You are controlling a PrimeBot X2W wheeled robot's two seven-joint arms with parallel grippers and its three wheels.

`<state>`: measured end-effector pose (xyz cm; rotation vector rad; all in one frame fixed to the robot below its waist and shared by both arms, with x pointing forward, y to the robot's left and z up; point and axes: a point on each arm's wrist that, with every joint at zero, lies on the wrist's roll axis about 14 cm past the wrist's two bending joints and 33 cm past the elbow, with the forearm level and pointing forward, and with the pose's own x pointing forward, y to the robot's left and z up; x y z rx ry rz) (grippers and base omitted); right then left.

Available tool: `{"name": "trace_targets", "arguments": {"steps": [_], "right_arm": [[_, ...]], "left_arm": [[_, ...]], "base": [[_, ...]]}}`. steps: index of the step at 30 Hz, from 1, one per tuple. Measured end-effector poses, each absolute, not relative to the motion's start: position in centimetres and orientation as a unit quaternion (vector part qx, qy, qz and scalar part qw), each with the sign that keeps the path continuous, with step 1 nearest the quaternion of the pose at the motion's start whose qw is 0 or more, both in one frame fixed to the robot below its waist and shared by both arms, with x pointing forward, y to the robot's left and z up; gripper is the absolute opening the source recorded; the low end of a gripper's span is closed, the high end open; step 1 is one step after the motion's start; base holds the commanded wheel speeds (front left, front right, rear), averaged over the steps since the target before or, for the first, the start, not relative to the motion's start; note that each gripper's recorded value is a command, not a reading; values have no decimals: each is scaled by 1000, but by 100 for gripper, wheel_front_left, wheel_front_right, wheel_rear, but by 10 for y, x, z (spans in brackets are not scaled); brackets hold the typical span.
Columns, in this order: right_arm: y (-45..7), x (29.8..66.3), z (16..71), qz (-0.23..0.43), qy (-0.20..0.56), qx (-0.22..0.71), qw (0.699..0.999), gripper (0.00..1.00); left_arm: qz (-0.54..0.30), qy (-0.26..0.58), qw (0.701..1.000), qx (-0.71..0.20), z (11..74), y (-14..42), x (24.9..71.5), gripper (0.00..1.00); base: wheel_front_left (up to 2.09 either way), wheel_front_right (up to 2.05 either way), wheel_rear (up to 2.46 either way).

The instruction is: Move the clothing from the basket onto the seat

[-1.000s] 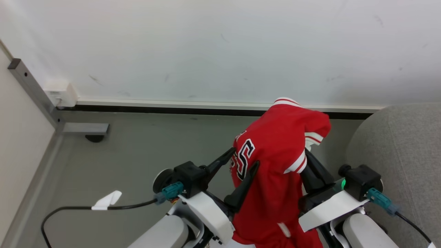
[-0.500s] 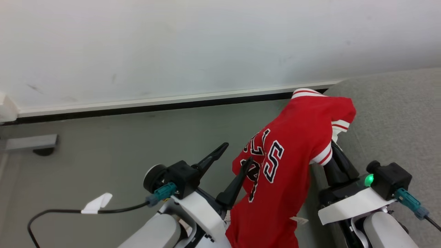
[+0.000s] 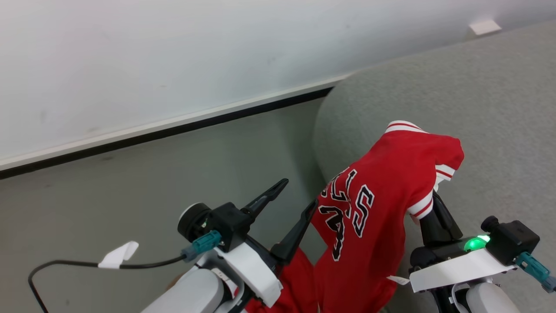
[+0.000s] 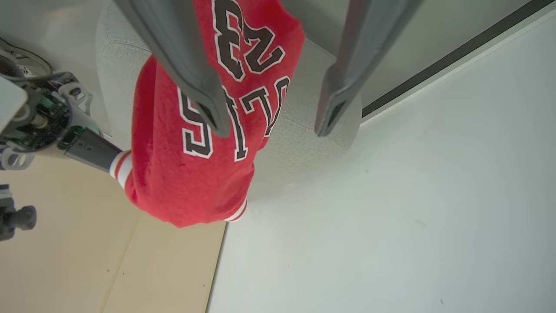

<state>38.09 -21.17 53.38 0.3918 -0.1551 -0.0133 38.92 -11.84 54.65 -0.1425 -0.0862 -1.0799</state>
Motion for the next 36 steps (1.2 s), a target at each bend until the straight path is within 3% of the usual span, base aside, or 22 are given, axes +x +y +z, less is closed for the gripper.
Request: {"name": "trace_targets", "arguments": {"steps": [9,20,36], "right_arm": [[-243,360,529,-58,-76,197,976,0],[-252,361,538,-68,-92,200,973,0],[-328,446,650,-64,-189,100,975,0]], "left_arm": [[-554,-31,829,-72,539,-147,380,100],[-564,-27,822,-78,535,-151,380,100],[-553,-3,829,-86,505,-137,414,100]], "base": [[0,0,0],[0,0,0],[0,0,0]]}}
